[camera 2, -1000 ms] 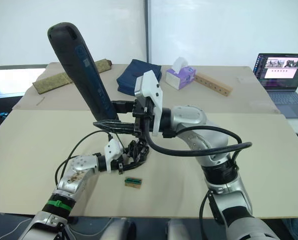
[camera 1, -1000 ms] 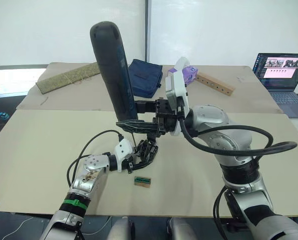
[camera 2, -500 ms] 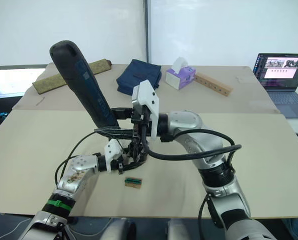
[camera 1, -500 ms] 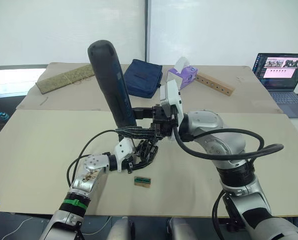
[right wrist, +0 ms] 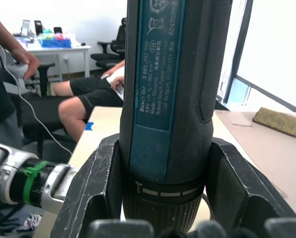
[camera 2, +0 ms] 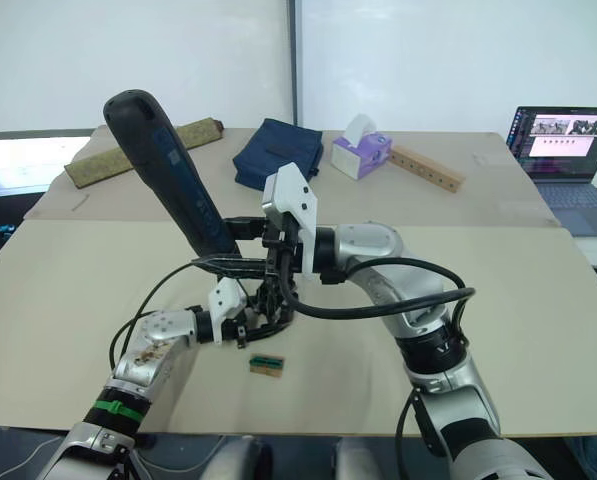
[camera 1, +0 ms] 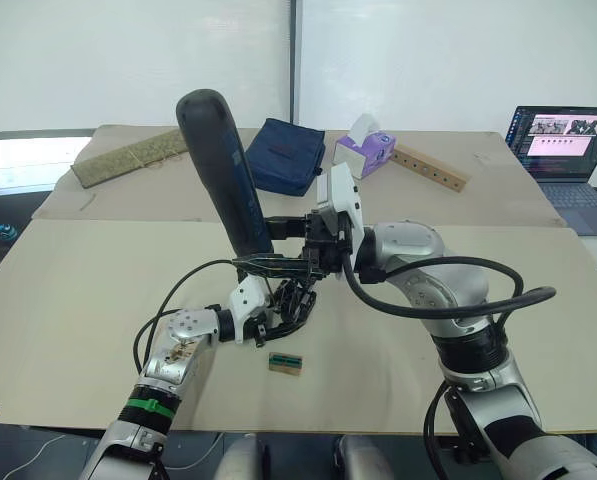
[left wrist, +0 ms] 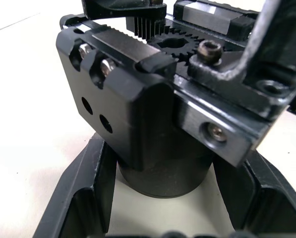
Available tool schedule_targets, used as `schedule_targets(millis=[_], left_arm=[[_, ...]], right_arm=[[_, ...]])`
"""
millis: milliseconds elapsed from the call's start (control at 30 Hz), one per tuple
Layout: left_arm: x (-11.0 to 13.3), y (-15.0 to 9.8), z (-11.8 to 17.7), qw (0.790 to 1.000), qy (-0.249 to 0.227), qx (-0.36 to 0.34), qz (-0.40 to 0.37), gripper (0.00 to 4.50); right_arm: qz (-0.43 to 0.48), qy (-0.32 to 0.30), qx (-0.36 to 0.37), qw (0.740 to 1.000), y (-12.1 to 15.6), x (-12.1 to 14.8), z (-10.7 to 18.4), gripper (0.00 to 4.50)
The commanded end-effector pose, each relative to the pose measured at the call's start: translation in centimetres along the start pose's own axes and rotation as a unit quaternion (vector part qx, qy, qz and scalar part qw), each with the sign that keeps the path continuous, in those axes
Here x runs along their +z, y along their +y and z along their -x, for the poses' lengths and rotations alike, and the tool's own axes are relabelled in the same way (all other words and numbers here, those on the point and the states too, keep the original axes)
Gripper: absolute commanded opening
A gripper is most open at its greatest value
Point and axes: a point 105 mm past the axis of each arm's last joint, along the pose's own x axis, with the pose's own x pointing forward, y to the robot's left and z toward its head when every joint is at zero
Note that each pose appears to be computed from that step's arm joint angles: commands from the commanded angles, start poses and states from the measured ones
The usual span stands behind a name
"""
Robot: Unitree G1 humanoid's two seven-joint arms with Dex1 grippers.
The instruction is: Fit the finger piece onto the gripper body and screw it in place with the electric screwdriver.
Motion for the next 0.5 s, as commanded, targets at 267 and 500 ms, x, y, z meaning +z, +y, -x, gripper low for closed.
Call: schedule_targets(millis=[267,500], left_arm=[[-1.92,-0.99,-0.02,0.999,0.029,-0.012,0.034,2.3],[-1.92,-1.04,-0.06,0.999,0.029,-0.013,0.034,2.3]], right_arm=[[0.044,-0.022,0.002,0.999,0.13,1.39,0.16,1.92],[0.046,-0.018,0.003,0.999,0.09,1.25,0.24,1.92]])
